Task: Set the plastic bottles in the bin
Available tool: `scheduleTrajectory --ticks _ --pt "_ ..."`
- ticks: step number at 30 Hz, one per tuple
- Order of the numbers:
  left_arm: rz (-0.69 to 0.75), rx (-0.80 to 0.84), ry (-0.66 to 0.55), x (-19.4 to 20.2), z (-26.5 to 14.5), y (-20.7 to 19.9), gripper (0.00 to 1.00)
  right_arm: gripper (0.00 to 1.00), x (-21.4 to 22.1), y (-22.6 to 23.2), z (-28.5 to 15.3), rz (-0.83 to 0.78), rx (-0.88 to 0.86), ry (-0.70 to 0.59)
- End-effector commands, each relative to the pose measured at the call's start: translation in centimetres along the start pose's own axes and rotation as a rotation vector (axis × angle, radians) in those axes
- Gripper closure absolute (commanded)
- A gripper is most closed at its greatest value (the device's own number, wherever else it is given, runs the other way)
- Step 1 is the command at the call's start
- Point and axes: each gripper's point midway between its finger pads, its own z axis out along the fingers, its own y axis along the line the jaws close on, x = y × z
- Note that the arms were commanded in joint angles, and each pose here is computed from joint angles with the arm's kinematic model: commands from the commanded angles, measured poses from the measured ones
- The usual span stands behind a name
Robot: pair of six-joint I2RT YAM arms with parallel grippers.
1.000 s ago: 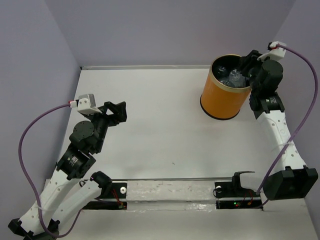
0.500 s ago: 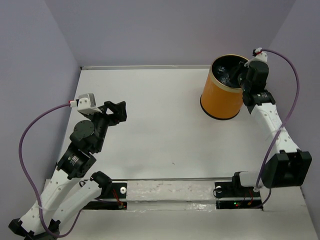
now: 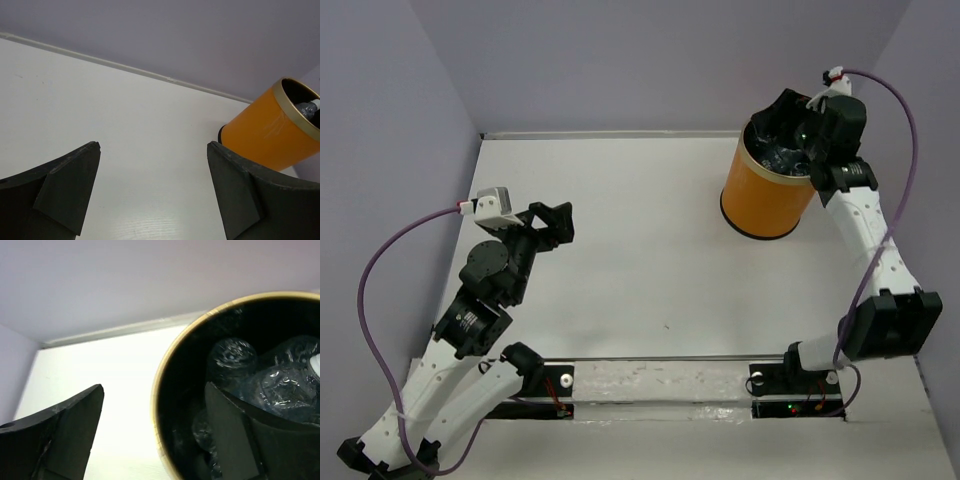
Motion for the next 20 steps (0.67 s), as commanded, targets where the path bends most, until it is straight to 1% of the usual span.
scheduleTrajectory --ticks 1,2,4,5,6,8,9,10,11,12,13,15,16,18,19,20 --pt "-0.008 0.052 -0.042 -0.8 -0.2 -0.8 0.01 0.08 -6.3 6.2 -8.4 -0.055 -0.186 -0.194" --pt "-0.024 0.075 -0.064 -1.4 -0.5 -1.1 0.01 0.01 -7.4 7.7 -11.5 -0.048 -0.229 -0.244" --pt "-0.041 0.129 -0.078 -1.7 -0.8 -2.0 0.01 0.0 -7.3 9.0 -14.6 -0.039 -0.289 -0.274" --pt "-0.057 0.144 -0.088 -2.1 -1.1 -2.2 0.01 0.0 -5.7 8.7 -15.1 -0.021 -0.294 -0.252" --pt "-0.072 0.17 -0.084 -2.2 -1.4 -2.7 0.01 0.0 -6.1 9.7 -18.3 -0.007 -0.331 -0.3" --pt "-0.087 0.212 -0.104 -3.5 -2.1 -3.6 0.01 0.0 -4.5 10.0 -20.7 0.014 -0.37 -0.301" --pt "-0.09 0.241 -0.106 -3.9 -2.4 -4.1 0.01 0.0 -2.6 10.0 -22.8 0.033 -0.396 -0.305" --pt "-0.097 0.262 -0.117 -4.7 -3.1 -4.4 0.01 0.0 0.3 9.1 -22.7 0.066 -0.398 -0.254" --pt "-0.099 0.271 -0.12 -4.9 -3.4 -4.5 0.01 0.0 -0.2 9.8 -24.7 0.049 -0.428 -0.297" --pt "-0.102 0.283 -0.119 -5.0 -3.8 -4.5 0.01 0.0 2.4 9.1 -26.0 0.046 -0.438 -0.296" --pt "-0.109 0.288 -0.12 -5.0 -4.1 -4.5 0.01 0.0 3.6 8.5 -26.5 0.042 -0.429 -0.296" --pt "-0.122 0.291 -0.112 -4.3 -4.8 -4.0 0.01 0.0 5.8 6.9 -27.2 0.031 -0.383 -0.305" --pt "-0.12 0.29 -0.08 -2.6 -4.6 -3.6 0.01 0.0 7.5 5.5 -27.6 0.038 -0.339 -0.317" --pt "-0.148 0.311 -0.06 -1.2 -4.9 -3.5 0.01 0.0 8.4 4.5 -27.9 0.039 -0.313 -0.343" --pt "-0.149 0.301 -0.033 0.3 -4.5 -3.1 0.01 0.0 8.5 4.4 -28.3 0.044 -0.316 -0.364" --pt "-0.158 0.308 -0.033 0.4 -4.4 -3.2 0.01 0.0 8.0 4.6 -28.6 0.052 -0.321 -0.378"
